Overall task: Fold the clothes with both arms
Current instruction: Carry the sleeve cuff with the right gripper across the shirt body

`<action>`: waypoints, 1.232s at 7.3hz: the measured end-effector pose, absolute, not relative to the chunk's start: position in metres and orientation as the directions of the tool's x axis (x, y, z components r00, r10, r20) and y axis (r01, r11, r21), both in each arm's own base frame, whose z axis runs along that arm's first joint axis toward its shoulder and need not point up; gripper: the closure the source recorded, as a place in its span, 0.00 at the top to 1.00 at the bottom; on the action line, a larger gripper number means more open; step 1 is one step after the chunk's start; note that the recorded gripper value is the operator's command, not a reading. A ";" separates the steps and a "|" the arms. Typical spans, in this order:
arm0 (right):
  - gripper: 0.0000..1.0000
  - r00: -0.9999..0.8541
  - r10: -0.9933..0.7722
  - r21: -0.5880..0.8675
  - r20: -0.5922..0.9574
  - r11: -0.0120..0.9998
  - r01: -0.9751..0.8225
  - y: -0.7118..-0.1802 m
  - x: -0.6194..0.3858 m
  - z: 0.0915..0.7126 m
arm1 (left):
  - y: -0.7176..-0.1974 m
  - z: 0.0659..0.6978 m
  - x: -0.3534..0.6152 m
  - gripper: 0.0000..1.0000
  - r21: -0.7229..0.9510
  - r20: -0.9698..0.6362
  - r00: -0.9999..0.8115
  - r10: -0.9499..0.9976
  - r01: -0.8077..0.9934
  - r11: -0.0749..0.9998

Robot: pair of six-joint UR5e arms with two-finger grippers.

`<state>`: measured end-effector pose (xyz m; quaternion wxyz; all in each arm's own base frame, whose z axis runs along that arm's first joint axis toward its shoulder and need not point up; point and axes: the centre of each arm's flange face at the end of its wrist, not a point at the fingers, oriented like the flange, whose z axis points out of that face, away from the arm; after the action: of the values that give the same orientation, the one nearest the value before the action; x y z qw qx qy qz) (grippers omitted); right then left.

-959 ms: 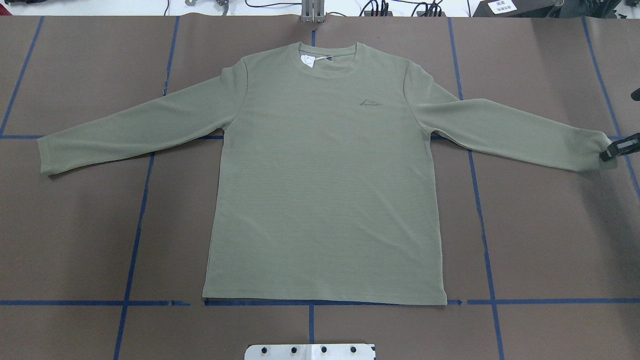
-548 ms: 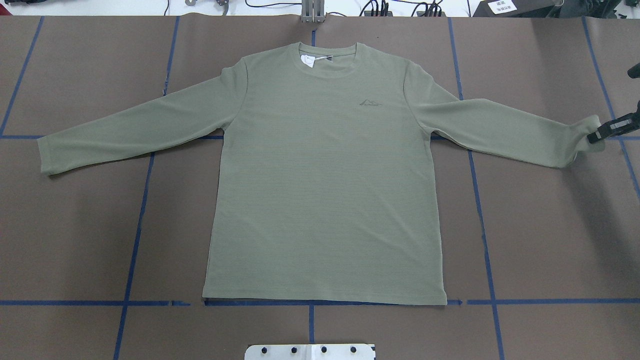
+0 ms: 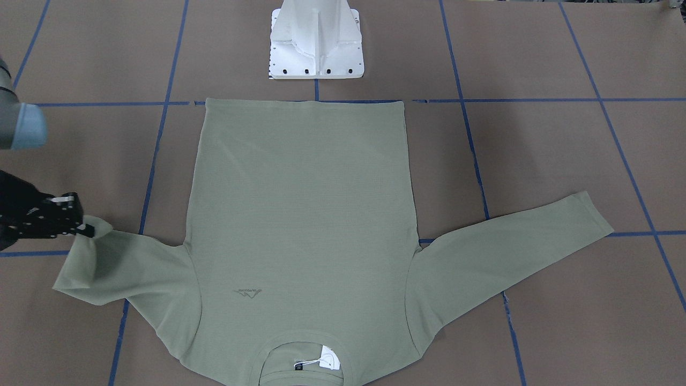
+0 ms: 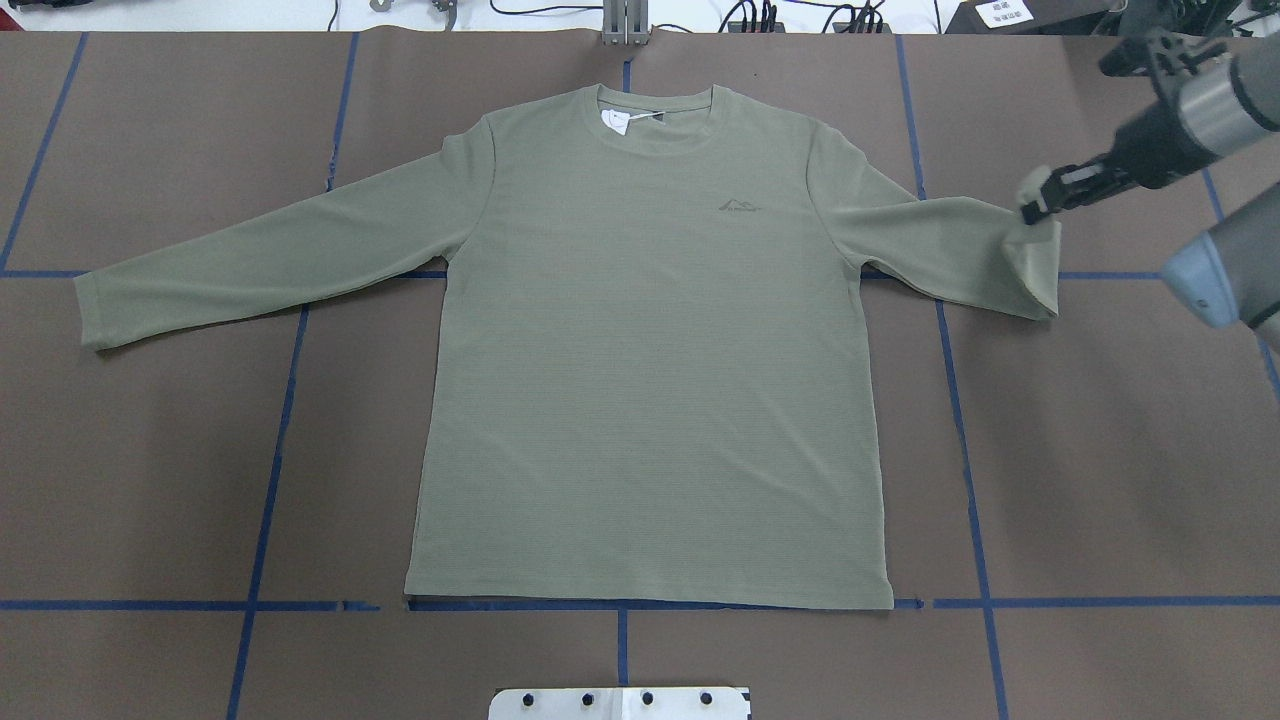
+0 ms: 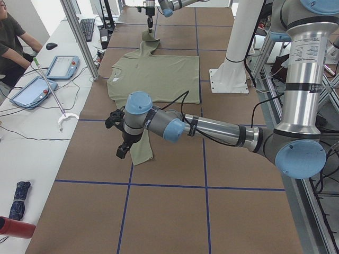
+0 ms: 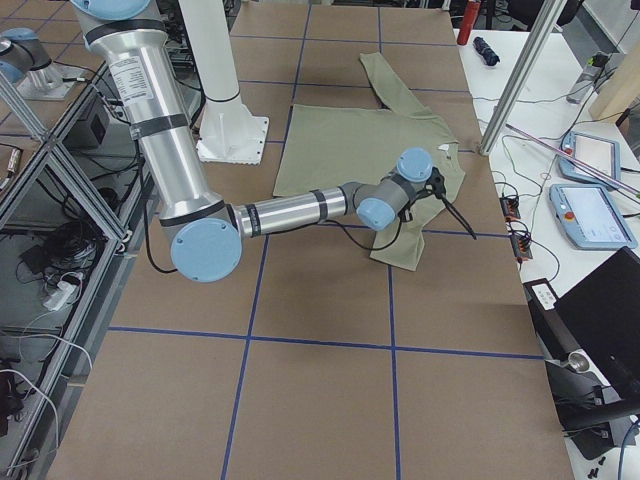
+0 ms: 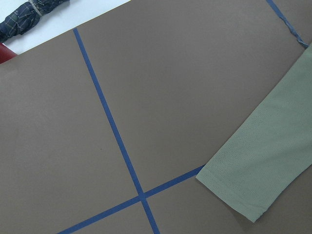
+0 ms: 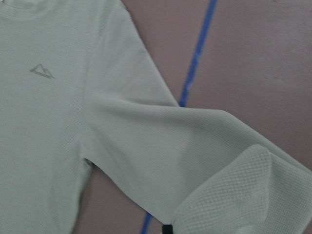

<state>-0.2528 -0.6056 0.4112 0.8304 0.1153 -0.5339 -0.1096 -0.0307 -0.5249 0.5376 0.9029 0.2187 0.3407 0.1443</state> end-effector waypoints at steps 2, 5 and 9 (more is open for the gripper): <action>0.00 0.391 -0.324 0.332 0.861 0.942 0.048 -0.615 -0.353 0.275 | -0.525 0.540 -0.031 1.00 0.488 -0.555 0.726 0.406 -0.111 0.866; 0.00 0.422 -0.369 0.396 0.828 0.918 0.026 -0.570 -0.474 0.152 | -0.525 0.549 -0.031 1.00 0.474 -0.560 0.727 0.398 -0.112 0.873; 0.00 0.495 -0.391 0.430 0.776 0.902 0.038 -0.529 -0.577 0.144 | -0.524 0.552 -0.031 1.00 0.469 -0.562 0.727 0.394 -0.113 0.876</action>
<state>-0.5767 -0.5289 0.1437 0.8453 0.1814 -0.4862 -0.1270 -0.0308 -0.5236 0.5524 0.9062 0.2059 0.3419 0.1399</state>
